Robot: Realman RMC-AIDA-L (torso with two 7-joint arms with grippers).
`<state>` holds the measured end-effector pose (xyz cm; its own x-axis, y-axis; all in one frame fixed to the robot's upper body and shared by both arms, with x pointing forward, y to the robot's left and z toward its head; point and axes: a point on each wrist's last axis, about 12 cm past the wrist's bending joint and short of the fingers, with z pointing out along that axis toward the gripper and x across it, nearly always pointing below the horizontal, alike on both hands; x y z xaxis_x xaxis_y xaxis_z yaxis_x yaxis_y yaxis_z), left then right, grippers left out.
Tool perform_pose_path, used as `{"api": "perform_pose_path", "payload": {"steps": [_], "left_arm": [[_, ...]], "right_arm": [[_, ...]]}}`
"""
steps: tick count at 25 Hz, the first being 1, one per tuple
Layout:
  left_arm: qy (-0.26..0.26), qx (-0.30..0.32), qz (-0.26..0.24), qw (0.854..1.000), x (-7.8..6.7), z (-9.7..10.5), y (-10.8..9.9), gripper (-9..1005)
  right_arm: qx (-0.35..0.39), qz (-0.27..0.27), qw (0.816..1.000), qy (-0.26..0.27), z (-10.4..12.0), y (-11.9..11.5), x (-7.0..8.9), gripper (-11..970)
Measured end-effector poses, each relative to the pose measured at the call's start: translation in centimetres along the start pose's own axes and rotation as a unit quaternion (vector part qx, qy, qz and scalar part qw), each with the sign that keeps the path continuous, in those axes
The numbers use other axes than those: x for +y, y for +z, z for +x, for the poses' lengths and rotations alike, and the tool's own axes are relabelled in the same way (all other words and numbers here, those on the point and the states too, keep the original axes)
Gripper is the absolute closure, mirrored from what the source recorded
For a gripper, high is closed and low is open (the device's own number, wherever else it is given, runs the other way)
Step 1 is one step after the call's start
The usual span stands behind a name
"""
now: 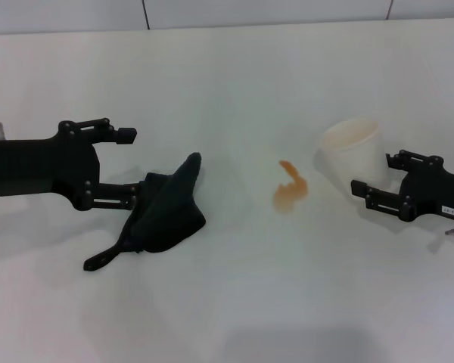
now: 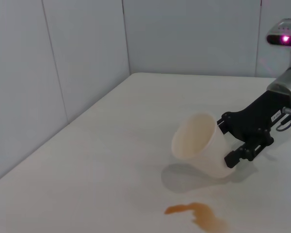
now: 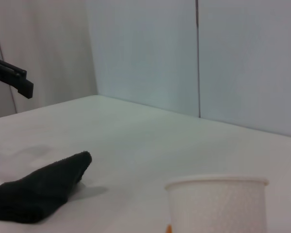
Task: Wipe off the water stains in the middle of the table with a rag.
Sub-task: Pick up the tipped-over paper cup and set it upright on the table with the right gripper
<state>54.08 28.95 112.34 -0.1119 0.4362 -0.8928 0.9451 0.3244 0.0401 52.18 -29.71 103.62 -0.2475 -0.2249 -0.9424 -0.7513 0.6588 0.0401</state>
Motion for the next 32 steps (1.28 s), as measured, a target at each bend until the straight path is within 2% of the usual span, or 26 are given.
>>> {"api": "perform_pose_path", "payload": {"steps": [32], "left_arm": [[0.008, -0.001, 0.001, 1.000, 0.25, -0.65, -0.01, 134]], "right_arm": [[0.004, -0.001, 1.000, 0.011, 0.78, -0.57, 0.37, 285]]}}
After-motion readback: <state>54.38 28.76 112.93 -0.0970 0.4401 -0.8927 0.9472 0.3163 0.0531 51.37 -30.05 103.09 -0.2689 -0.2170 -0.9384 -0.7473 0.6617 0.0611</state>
